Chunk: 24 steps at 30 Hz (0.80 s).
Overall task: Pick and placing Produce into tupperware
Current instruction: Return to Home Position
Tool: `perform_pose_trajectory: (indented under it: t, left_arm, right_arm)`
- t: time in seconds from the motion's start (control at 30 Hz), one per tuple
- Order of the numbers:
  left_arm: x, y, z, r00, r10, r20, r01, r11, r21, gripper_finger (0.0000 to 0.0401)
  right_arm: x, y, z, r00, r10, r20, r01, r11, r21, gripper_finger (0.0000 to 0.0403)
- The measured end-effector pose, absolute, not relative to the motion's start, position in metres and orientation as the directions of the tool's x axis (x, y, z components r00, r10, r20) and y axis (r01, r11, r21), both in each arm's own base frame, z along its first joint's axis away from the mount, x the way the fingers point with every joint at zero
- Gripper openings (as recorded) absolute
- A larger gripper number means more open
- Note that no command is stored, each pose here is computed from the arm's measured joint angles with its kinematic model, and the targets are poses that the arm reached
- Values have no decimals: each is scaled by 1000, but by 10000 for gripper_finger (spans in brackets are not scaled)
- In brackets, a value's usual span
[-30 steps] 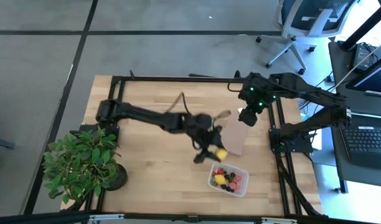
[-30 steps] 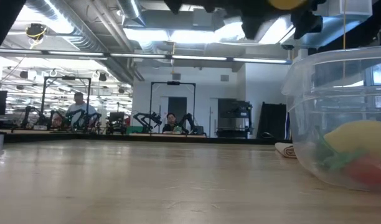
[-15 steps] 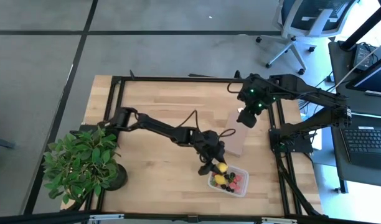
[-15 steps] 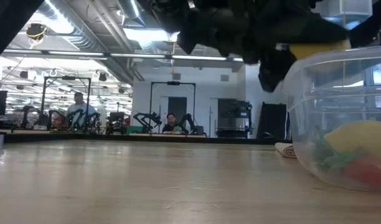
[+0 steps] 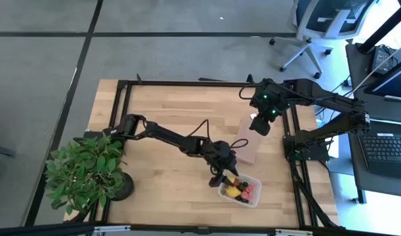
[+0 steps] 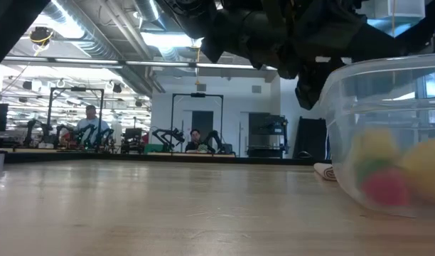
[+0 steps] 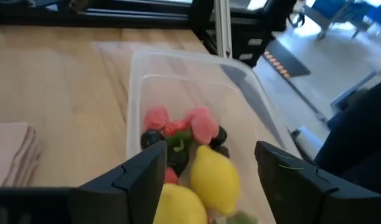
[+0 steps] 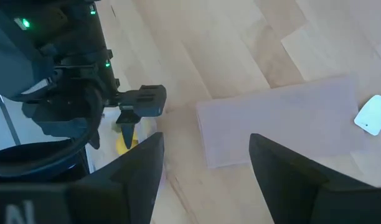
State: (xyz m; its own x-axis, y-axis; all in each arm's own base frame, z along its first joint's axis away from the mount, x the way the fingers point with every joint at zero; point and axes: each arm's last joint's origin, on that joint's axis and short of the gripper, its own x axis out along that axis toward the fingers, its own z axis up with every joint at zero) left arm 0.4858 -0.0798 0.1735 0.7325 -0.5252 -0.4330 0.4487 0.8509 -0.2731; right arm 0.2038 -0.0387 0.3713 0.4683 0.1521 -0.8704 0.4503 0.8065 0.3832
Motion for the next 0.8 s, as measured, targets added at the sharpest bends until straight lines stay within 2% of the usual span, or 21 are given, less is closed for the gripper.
perform_pose_trajectory:
  t: [0.17,0.3,0.43,0.5,0.6,0.7,0.8]
  left_arm:
    - [483,-60,191,694,-606,-388,493,793,-358,237]
    - [469,-19,247,729,-617,-297,522,782,-341,234]
    - [442,37,300,835,-478,-275,426,876,-227,237]
    - [419,63,328,887,-363,-287,332,931,-150,236]
    - [383,92,361,941,-160,-300,155,987,-38,233]
    - [346,108,372,956,-54,-287,57,998,1,232]
    - [305,115,370,963,7,-271,-5,1000,6,232]
  right_arm:
    - [203,-39,372,471,151,-869,433,818,378,238]
    - [203,-39,378,540,135,-831,355,859,370,238]
    - [202,-39,398,706,88,-703,210,921,327,238]
    - [197,-38,411,791,48,-609,143,955,261,238]
    - [185,-38,428,898,-48,-437,125,981,149,238]
    - [171,-36,427,946,-92,-310,123,989,84,238]
    - [150,-32,404,938,-105,-330,140,986,85,238]
